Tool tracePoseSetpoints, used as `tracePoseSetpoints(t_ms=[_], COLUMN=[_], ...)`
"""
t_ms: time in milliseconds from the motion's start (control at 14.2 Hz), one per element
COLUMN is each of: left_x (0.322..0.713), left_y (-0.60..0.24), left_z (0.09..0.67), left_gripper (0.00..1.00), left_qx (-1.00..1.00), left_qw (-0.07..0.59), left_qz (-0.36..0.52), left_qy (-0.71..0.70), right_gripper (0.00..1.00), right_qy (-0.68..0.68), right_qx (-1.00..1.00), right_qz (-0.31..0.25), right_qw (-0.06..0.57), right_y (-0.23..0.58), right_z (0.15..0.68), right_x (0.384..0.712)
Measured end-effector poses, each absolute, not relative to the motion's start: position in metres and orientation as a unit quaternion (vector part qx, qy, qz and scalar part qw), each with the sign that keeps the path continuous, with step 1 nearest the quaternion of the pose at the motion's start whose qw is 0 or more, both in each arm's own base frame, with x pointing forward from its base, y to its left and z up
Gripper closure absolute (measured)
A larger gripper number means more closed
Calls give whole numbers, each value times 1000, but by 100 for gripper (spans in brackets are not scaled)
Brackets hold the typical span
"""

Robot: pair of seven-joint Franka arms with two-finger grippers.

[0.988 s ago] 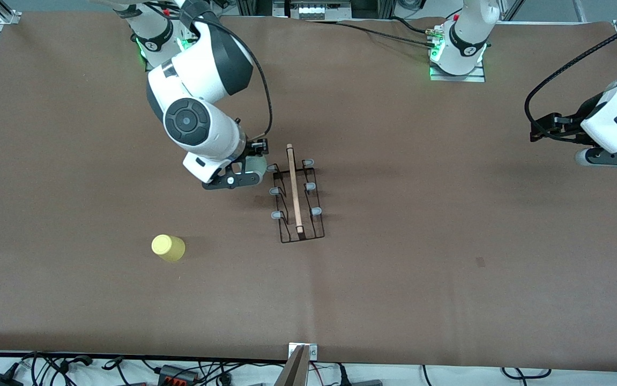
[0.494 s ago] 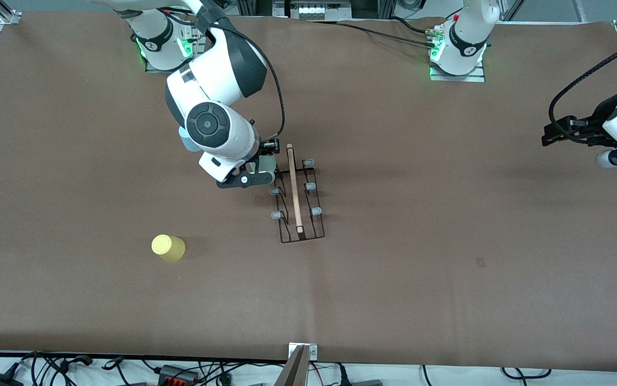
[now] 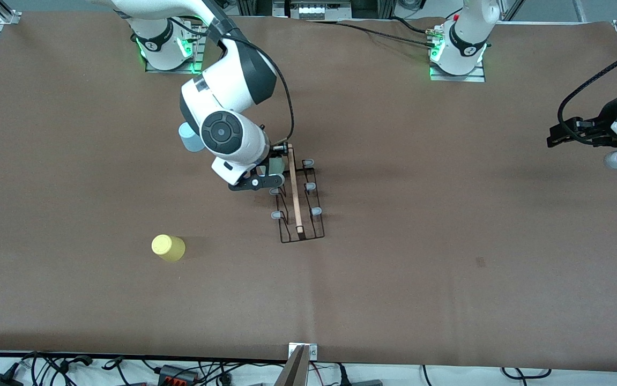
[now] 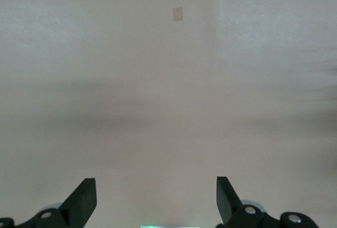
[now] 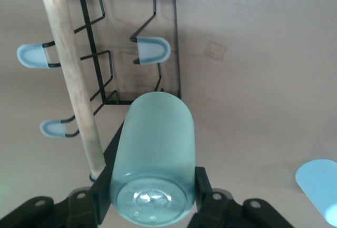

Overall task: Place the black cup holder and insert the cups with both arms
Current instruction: 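Carry the mint cup to the rack and set it on a peg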

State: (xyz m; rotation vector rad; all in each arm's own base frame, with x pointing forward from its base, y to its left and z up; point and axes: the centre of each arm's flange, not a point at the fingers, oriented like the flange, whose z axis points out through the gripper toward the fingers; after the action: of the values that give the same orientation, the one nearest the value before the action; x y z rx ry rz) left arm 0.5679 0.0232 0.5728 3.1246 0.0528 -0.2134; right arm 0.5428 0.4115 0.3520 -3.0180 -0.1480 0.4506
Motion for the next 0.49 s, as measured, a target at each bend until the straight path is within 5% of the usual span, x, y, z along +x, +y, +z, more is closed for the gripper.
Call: tracePoseSetpoints(t_ms=[282,494], left_x=[568,568], left_y=[23,23], left_z=[573,573], left_gripper=[0,0], left_qx=[998,998], left_qw=[5,5], left_qz=[-68,-68], left_qy=[17,17], right_gripper=[31,1], right_qy=[-45,-16], right_qx=[-987,-988], right_qz=[148,146], right_qw=[41,37], right_y=[414,410], right_z=[332,334], right_x=[545,550])
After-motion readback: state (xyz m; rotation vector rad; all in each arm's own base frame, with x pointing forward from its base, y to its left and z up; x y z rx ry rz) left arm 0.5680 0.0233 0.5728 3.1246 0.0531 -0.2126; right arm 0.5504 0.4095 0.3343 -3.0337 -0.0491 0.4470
